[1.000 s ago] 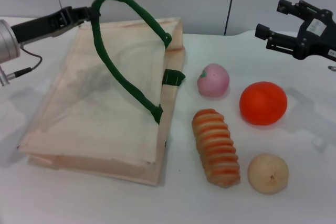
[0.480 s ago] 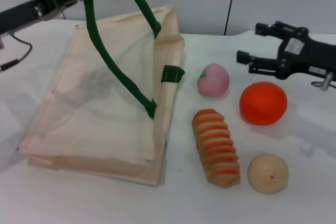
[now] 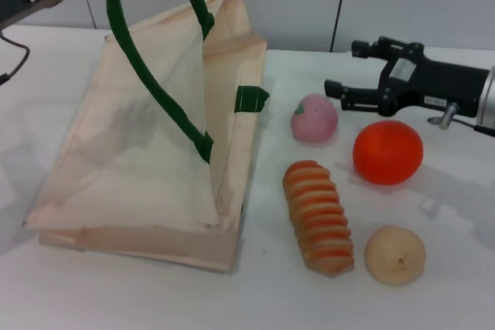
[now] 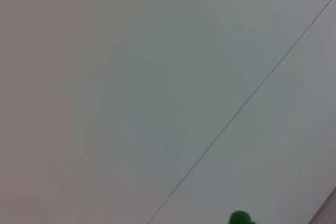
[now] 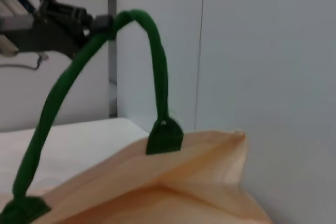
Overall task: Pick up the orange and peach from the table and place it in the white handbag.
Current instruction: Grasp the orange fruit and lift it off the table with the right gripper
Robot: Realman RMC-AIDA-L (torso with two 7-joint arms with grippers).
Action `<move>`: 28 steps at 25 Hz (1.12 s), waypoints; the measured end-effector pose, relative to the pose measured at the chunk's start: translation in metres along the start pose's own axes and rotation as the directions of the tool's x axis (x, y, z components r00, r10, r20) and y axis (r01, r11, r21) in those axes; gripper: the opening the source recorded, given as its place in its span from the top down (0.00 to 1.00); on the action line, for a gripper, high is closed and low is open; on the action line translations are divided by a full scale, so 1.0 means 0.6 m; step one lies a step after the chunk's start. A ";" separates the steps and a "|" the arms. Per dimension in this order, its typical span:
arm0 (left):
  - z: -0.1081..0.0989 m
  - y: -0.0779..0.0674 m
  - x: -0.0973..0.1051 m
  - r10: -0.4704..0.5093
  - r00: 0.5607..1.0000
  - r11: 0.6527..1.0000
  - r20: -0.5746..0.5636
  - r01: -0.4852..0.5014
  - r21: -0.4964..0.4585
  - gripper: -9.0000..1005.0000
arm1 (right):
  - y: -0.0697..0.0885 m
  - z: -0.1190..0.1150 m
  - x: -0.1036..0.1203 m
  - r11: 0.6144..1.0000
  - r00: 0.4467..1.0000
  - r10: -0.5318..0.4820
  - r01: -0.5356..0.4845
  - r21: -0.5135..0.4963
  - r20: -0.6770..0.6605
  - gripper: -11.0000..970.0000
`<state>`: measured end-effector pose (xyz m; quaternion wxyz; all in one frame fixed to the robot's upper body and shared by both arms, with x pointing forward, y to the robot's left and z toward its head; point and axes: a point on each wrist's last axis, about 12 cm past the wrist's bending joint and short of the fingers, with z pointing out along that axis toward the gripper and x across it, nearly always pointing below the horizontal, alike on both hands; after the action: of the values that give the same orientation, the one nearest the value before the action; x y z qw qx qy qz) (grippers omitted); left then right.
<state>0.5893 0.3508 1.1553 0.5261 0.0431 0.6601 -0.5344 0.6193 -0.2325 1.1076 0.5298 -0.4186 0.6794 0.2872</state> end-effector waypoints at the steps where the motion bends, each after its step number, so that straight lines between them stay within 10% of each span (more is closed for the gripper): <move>1: -0.001 -0.001 0.000 0.000 1.000 1.000 0.000 0.000 0.005 0.87 | 0.001 0.000 0.002 1.000 1.000 0.000 0.000 -0.006 -0.010 0.11; 28: -0.023 -0.022 -0.016 0.003 0.998 0.994 0.063 -0.010 0.111 0.87 | -0.030 -0.024 0.035 0.998 0.908 0.066 -0.052 0.046 -0.413 0.12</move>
<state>0.5763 0.3603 1.1693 0.5451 0.0576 0.6123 -0.5698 0.6260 -0.2588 1.0923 0.3719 -0.4401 0.7935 0.1960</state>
